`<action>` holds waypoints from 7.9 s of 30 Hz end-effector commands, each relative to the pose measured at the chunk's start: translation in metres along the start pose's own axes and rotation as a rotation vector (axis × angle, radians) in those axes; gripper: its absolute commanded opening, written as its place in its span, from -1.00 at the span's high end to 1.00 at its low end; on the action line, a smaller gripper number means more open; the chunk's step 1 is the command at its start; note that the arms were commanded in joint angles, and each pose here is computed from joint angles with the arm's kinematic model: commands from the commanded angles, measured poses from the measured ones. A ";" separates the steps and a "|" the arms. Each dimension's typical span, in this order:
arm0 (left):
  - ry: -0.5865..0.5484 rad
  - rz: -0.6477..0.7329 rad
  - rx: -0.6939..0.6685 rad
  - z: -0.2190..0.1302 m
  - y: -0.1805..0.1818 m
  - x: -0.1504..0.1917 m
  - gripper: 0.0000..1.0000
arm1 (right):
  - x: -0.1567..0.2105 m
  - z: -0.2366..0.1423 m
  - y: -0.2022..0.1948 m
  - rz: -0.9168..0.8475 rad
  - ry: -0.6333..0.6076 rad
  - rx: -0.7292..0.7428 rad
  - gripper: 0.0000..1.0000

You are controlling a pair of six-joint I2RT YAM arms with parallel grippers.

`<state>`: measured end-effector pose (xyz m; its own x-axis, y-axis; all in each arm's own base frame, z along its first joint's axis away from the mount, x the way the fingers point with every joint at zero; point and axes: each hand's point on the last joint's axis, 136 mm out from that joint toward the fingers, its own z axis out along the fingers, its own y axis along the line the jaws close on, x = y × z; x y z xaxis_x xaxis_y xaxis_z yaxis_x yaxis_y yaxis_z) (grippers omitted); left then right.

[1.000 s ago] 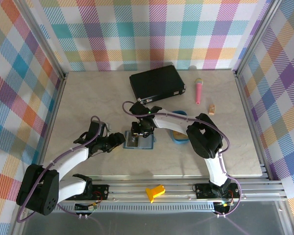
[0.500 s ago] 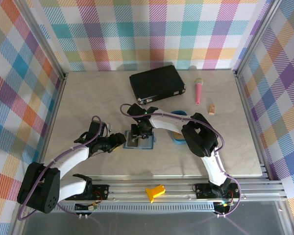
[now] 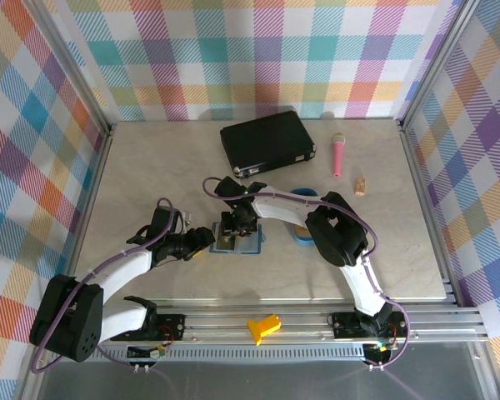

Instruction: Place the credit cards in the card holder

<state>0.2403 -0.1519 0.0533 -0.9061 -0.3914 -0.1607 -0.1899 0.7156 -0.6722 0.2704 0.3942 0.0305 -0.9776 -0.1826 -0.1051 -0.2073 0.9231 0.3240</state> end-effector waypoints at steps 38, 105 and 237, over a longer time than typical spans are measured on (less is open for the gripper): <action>-0.004 -0.021 0.031 0.003 0.005 0.003 -0.16 | 0.004 0.003 0.030 0.070 0.042 -0.130 0.53; -0.041 -0.006 -0.041 -0.005 0.020 0.003 0.32 | 0.000 -0.029 0.031 -0.021 -0.016 -0.119 0.29; -0.096 0.260 0.254 -0.011 -0.076 -0.005 -0.09 | 0.004 -0.085 -0.062 0.068 -0.070 0.036 -0.03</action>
<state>0.2560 -0.1922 0.1087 -0.8701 -0.3022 -0.3892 0.1127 0.6468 -0.7542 0.2723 0.3068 0.0908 -0.9779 -0.1232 -0.1691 -0.1720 0.9336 0.3144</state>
